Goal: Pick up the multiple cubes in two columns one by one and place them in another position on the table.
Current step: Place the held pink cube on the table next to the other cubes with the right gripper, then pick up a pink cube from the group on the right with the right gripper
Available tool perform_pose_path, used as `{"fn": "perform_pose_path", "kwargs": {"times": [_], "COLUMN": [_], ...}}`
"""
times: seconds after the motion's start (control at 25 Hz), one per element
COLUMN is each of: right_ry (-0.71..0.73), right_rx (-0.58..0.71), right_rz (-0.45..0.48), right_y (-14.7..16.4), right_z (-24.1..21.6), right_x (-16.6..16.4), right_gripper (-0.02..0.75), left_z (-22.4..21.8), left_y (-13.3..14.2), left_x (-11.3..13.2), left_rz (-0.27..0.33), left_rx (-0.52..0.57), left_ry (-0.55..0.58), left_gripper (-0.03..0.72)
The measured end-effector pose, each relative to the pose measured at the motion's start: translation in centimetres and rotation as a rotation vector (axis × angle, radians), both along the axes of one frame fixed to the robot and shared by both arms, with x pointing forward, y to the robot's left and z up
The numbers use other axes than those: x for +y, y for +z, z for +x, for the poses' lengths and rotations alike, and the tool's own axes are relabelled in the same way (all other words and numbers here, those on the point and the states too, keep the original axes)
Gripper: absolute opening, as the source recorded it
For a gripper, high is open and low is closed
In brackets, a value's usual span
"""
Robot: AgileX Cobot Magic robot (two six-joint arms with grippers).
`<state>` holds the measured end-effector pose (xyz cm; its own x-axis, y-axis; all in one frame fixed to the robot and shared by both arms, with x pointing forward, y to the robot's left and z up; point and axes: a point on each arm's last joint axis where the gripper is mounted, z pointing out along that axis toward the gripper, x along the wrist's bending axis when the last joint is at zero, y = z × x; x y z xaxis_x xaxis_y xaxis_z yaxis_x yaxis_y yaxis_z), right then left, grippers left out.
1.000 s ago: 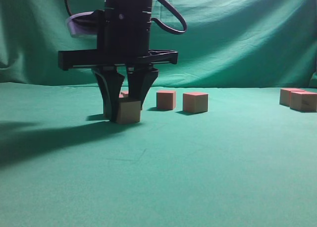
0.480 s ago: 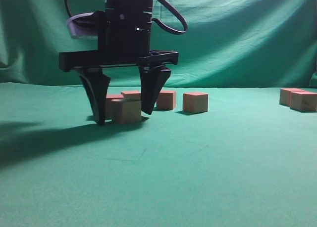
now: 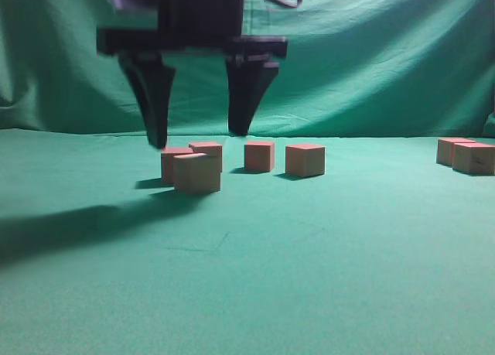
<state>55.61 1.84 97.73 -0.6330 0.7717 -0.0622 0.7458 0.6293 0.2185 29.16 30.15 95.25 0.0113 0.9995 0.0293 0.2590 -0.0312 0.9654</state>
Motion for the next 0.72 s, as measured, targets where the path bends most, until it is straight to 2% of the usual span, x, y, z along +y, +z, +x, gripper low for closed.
{"fn": "perform_pose_path", "kwargs": {"times": [0.28,0.48,0.6,0.72], "right_ry": [-0.003,-0.046,-0.103,-0.194], "right_rx": [-0.108,-0.240,-0.295,-0.288], "right_rz": [0.056,0.019,0.028,0.007], "right_y": [7.9,14.0,16.1,16.2], "right_z": [-1.6,-3.0,-2.6,-1.6], "right_x": [-2.3,-6.2,-8.8,-12.1], "right_gripper": [0.537,0.537,0.537,0.537], "left_z": [0.0,0.0,0.0,0.0], "left_y": [0.0,0.0,0.0,0.0], "left_x": [0.0,0.0,0.0,0.0], "left_rz": [0.000,0.000,0.000,0.000], "left_rx": [0.000,0.000,0.000,0.000], "left_ry": [0.000,0.000,0.000,0.000], "left_gripper": [0.000,0.000,0.000,0.000]}}
